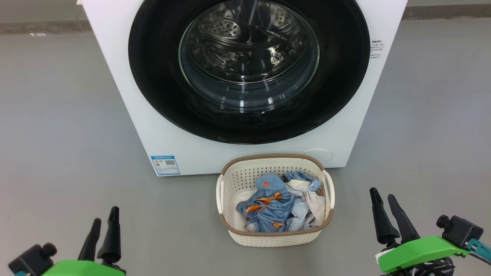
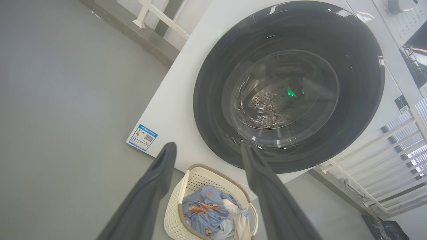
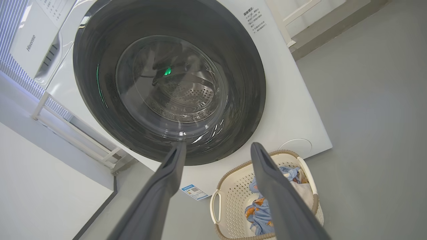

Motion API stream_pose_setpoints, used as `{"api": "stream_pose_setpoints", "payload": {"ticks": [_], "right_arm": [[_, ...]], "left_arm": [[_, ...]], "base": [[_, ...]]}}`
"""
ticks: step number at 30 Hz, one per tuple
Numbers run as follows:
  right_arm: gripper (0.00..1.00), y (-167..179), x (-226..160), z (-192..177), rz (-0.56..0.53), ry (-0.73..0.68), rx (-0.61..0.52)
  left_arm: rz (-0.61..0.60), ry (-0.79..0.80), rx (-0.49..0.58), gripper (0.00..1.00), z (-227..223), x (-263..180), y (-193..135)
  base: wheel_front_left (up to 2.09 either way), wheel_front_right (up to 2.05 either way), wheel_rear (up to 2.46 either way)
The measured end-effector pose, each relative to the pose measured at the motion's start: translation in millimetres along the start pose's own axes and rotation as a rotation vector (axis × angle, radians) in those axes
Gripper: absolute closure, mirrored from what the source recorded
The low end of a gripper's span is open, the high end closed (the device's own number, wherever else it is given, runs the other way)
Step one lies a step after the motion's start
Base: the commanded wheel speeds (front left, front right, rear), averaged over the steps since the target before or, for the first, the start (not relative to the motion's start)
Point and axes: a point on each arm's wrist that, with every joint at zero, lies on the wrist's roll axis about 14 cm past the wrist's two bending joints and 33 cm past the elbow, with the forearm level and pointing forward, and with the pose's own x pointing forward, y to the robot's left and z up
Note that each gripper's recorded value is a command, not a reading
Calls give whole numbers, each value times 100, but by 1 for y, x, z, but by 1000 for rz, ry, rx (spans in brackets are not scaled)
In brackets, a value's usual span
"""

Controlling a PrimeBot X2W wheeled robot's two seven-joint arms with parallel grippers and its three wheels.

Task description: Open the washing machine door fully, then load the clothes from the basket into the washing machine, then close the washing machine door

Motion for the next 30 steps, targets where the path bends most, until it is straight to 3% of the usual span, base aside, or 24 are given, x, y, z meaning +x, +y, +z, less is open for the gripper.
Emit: {"api": "stream_pose_setpoints", "payload": {"ticks": [30], "right_arm": [[0,23,5,4,101,-45,-382]], "left_arm": [[-66,-31,312,0,6,3,-8]], "base": [[0,0,0]]}}
